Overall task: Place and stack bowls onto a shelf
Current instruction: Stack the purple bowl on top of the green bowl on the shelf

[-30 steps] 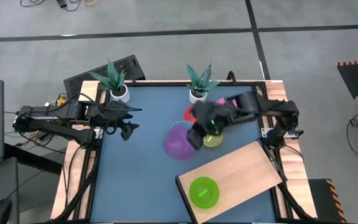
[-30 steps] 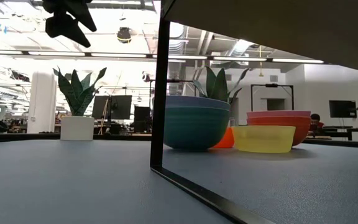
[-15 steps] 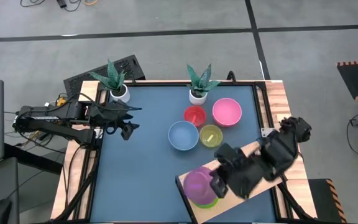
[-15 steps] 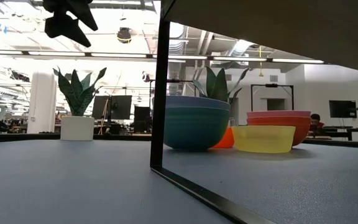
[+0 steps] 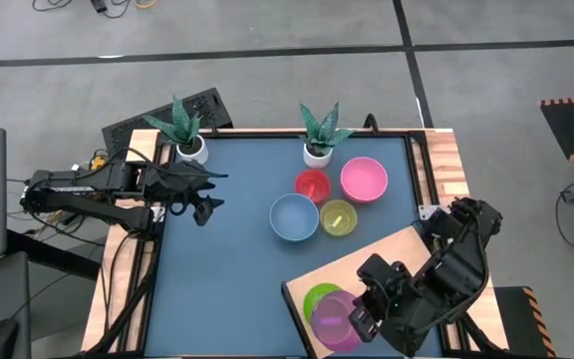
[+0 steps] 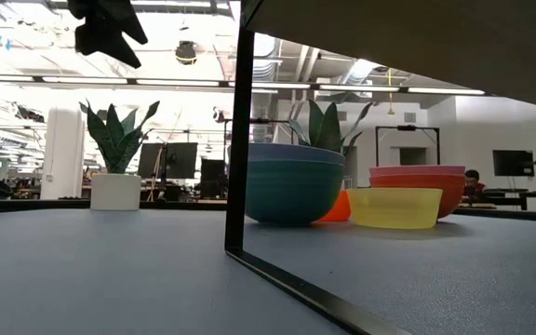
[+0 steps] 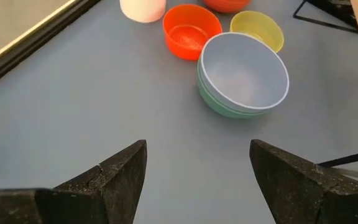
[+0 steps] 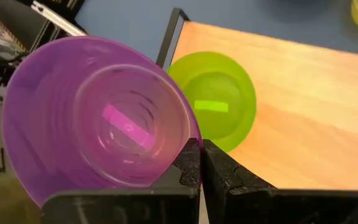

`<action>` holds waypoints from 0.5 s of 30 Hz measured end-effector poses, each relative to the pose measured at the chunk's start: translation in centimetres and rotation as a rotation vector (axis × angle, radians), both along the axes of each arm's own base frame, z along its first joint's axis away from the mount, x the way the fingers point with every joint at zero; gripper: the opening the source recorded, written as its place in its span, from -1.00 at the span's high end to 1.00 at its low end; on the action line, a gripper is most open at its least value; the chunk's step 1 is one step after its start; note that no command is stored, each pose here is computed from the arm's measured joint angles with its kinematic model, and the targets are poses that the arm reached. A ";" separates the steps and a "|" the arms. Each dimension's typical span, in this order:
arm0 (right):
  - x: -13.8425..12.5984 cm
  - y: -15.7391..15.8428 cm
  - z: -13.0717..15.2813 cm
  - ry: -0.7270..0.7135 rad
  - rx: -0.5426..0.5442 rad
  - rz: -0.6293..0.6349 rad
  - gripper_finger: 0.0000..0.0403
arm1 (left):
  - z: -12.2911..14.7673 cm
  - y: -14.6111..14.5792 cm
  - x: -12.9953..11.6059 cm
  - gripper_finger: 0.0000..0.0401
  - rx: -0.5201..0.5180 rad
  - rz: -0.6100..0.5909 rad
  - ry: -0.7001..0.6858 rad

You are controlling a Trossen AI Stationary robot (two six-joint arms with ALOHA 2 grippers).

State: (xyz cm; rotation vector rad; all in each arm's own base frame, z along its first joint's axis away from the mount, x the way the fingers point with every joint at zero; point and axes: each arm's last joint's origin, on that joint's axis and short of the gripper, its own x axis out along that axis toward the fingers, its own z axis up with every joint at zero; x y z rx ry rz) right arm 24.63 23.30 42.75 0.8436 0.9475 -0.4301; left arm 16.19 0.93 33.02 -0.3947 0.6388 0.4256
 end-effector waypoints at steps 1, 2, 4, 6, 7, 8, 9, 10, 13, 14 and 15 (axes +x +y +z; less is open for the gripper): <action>0.0 -0.1 0.0 -0.001 0.001 -0.001 0.89 | 0.0 0.0 0.0 -0.34 0.004 -0.003 0.000; 0.1 -0.1 0.1 -0.001 0.001 -0.005 0.89 | 0.0 0.0 0.0 -0.34 0.005 -0.005 -0.002; 0.2 -0.2 0.1 -0.002 0.003 -0.011 0.89 | 0.1 0.0 0.1 -0.34 0.005 -0.005 -0.008; 0.3 -0.4 0.0 -0.002 0.002 -0.017 0.89 | 0.1 0.0 0.1 -0.34 0.005 -0.005 -0.009; 0.4 -0.5 0.0 -0.001 0.000 -0.020 0.89 | 0.1 0.0 0.1 -0.34 0.004 -0.006 -0.009; 0.6 -0.6 -0.2 0.006 -0.007 -0.023 0.89 | 0.1 0.0 0.1 -0.34 0.004 -0.006 -0.009; 0.8 -0.7 -0.5 0.018 -0.016 -0.030 0.89 | 0.1 0.0 0.1 -0.34 0.004 -0.006 -0.009; 1.0 -0.8 -1.0 0.039 -0.020 -0.032 0.89 | 0.1 0.0 0.1 -0.34 0.004 -0.006 -0.009; 1.7 -1.0 -2.3 0.120 -0.018 -0.017 0.89 | 0.1 0.0 0.1 -0.34 0.004 -0.006 -0.009; 2.0 -1.1 -2.7 0.136 -0.017 -0.012 0.89 | 0.1 0.0 0.1 -0.34 0.004 -0.006 -0.009; 2.2 -1.2 -3.0 0.141 -0.019 -0.014 0.89 | 0.1 0.0 0.1 -0.34 0.004 -0.006 -0.009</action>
